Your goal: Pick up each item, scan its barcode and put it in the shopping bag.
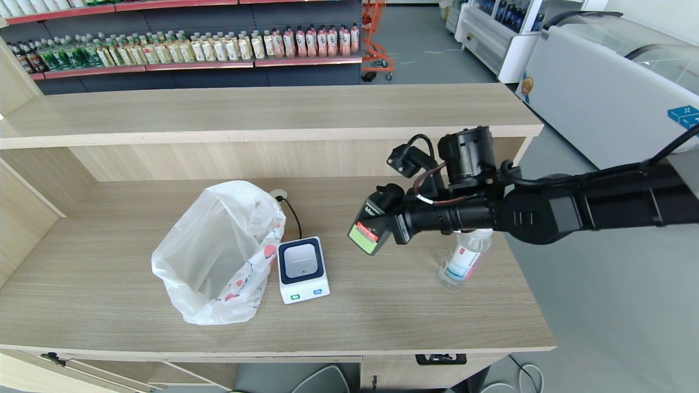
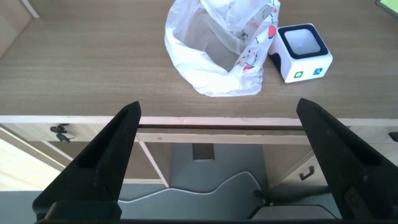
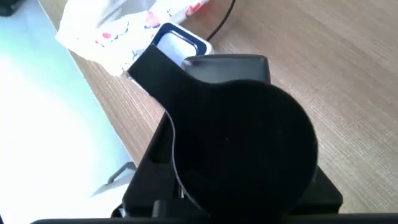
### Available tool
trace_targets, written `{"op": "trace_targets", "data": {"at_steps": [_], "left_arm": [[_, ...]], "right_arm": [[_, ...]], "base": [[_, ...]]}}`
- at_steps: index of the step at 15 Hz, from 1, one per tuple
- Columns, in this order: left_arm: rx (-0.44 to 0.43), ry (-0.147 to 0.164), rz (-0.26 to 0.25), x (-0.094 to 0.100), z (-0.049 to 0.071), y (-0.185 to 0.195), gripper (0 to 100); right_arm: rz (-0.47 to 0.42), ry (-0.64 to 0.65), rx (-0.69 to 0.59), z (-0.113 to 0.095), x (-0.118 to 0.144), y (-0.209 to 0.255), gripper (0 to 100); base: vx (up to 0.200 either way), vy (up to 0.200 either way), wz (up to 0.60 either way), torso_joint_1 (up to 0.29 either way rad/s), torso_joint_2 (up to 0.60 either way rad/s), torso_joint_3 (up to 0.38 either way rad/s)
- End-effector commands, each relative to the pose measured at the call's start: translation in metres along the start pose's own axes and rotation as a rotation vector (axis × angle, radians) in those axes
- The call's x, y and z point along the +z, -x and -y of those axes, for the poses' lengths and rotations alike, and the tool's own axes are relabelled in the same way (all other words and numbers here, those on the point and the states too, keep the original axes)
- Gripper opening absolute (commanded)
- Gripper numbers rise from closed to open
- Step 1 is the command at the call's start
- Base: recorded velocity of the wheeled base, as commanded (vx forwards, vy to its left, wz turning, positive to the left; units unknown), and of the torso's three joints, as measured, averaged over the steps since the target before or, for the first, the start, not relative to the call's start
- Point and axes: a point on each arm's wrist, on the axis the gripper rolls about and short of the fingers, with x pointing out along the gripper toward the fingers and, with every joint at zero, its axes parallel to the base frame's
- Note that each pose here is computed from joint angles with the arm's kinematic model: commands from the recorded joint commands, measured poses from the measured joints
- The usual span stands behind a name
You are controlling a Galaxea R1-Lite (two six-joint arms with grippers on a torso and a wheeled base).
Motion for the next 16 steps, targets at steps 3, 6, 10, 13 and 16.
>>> {"op": "trace_targets", "data": {"at_steps": [3, 6, 10, 13, 16], "left_arm": [[-0.002, 0.000, -0.001, 0.000, 0.000, 0.000, 100], [-0.002, 0.000, -0.001, 0.000, 0.000, 0.000, 100], [0.000, 0.000, -0.002, 0.000, 0.000, 0.000, 100], [0.000, 0.000, 0.001, 0.000, 0.000, 0.000, 100], [0.000, 0.000, -0.002, 0.000, 0.000, 0.000, 100]], "right_arm": [[0.147, -0.036, -0.095, 0.012, 0.042, 0.067, 0], [0.212, -0.007, -0.218, 0.019, 0.048, 0.138, 0], [0.242, 0.483, -0.303, -0.050, 0.026, 0.239, 0], [0.232, 1.090, -0.242, -0.094, -0.028, 0.276, 0], [0.314, 1.619, -0.109, -0.102, -0.052, 0.270, 0]], "base": [[0.000, 0.000, 0.00, 0.000, 0.00, 0.000], [0.000, 0.000, 0.00, 0.000, 0.00, 0.000], [0.000, 0.000, 0.00, 0.000, 0.00, 0.000], [0.000, 0.000, 0.00, 0.000, 0.00, 0.000], [0.000, 0.000, 0.00, 0.000, 0.00, 0.000]]}}
